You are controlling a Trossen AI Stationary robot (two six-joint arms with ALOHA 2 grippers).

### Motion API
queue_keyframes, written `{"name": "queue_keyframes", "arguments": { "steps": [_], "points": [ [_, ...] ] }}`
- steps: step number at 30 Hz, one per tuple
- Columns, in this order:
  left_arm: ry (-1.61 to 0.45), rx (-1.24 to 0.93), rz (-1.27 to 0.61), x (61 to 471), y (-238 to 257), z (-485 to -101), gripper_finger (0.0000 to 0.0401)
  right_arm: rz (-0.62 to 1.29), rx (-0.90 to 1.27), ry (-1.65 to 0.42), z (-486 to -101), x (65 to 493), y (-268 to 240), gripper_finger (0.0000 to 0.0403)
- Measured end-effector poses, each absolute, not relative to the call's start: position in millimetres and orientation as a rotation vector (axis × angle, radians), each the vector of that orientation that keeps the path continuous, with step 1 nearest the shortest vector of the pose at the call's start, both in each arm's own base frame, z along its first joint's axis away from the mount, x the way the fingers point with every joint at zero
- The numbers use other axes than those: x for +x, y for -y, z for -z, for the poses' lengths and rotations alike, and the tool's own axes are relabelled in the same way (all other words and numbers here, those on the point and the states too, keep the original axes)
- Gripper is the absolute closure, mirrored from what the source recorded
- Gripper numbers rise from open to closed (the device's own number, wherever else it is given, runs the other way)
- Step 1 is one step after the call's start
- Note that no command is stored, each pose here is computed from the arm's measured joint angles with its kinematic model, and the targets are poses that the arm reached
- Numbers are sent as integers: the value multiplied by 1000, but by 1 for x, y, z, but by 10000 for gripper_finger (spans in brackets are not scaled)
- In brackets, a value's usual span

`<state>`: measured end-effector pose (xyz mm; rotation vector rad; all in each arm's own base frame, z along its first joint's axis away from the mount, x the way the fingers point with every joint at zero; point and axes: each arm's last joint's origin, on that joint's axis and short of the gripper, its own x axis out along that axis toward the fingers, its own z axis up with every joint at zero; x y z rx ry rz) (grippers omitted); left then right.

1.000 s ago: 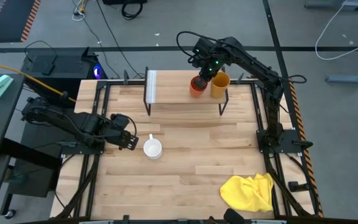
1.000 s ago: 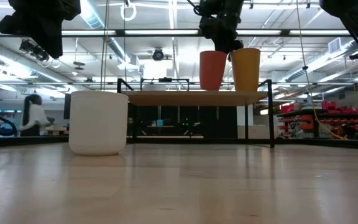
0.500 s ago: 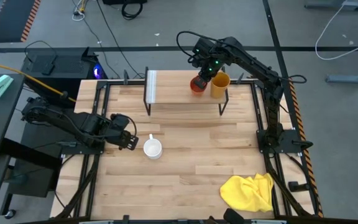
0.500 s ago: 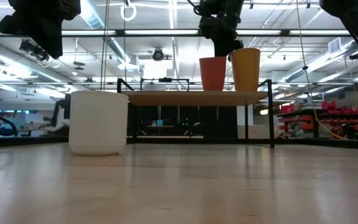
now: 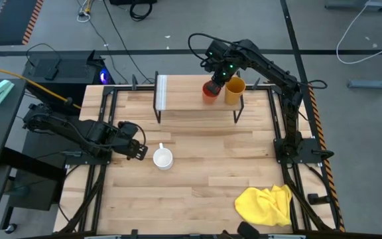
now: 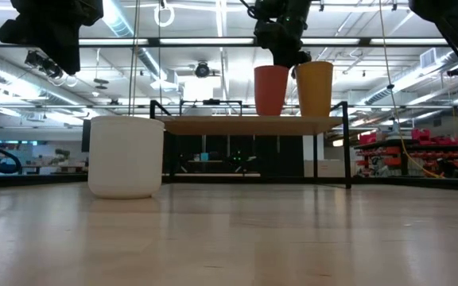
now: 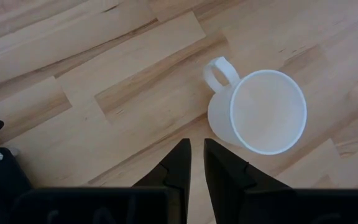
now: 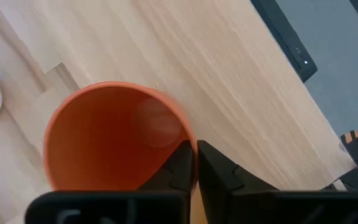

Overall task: Stack small to large cups/mugs on shelf
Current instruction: Put the orange cup on the shelf

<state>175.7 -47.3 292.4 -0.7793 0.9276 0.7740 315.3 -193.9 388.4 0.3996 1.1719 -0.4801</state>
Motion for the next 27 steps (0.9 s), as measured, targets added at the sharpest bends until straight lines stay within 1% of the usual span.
{"name": "queue_keyframes", "arguments": {
  "steps": [4, 13, 27],
  "points": [
    [-928, -780, -774, 176, 47, -292, 349, 452, 401, -1170, -388, 316, 193, 382],
    [-927, -779, -774, 176, 47, -292, 349, 449, 403, -1170, -388, 316, 193, 363],
    [-928, -779, -774, 176, 47, -292, 349, 431, 402, -1170, -388, 316, 193, 361]
  ]
}}
